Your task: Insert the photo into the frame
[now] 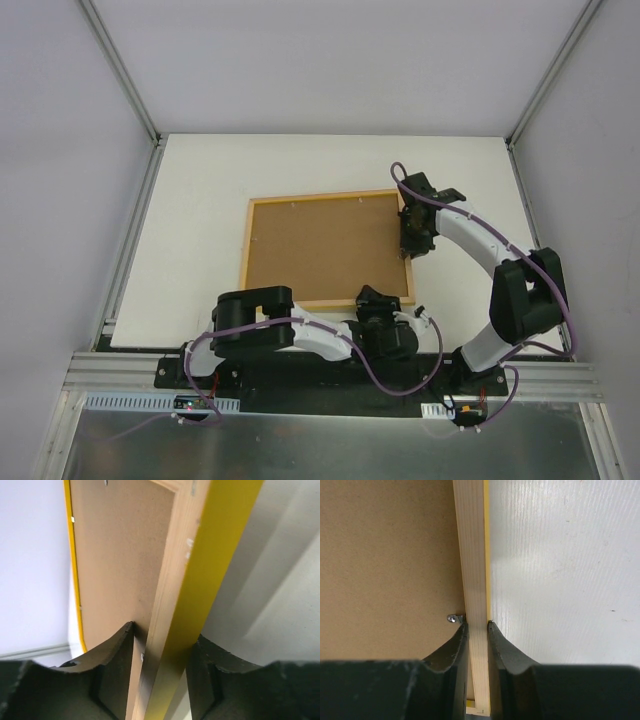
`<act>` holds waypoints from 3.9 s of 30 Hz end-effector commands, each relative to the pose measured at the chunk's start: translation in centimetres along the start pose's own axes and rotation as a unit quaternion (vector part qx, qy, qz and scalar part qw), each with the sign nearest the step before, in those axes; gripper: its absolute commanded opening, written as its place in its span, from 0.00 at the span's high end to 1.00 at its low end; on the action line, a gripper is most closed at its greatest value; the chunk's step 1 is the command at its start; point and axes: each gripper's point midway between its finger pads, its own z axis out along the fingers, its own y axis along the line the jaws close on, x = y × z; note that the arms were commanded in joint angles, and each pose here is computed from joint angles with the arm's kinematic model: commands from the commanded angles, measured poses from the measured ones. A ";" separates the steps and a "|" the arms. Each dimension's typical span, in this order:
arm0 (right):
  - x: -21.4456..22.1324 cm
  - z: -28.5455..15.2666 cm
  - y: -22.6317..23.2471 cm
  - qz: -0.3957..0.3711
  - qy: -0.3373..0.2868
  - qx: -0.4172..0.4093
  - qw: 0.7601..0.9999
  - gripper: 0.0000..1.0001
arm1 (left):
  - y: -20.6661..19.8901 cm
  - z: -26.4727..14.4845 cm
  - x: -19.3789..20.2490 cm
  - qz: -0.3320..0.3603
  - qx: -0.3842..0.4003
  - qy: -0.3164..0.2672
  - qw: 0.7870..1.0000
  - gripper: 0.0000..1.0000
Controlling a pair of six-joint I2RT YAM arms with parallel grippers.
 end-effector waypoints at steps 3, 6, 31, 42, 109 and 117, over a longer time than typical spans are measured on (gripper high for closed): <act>-1.3 -3.0 0.4 0.020 -0.046 -0.017 0.999 0.99 | 0.9 0.9 -0.3 0.005 -0.031 -0.018 0.999 0.74; -1.3 -3.3 0.4 0.020 -0.049 -0.021 0.998 0.99 | 1.5 0.8 -0.9 0.006 -0.043 -0.029 0.999 0.88; -5.1 -24.0 -5.7 0.103 -0.337 -0.067 0.933 0.17 | 15.6 -5.1 -8.3 -0.061 -0.157 -0.127 0.977 1.00; -6.1 -24.9 -7.5 0.142 -0.347 -0.077 0.924 0.17 | 20.7 -7.6 -8.7 -0.099 -0.053 -0.106 0.988 1.00; -6.4 -6.1 -4.4 0.194 -0.173 -0.209 0.943 0.20 | 43.4 3.8 12.9 -0.748 0.232 -0.080 0.617 1.00; -6.0 -3.9 -2.5 0.177 -0.156 -0.221 0.946 0.20 | 34.5 10.9 18.2 -0.786 0.262 -0.030 0.560 1.00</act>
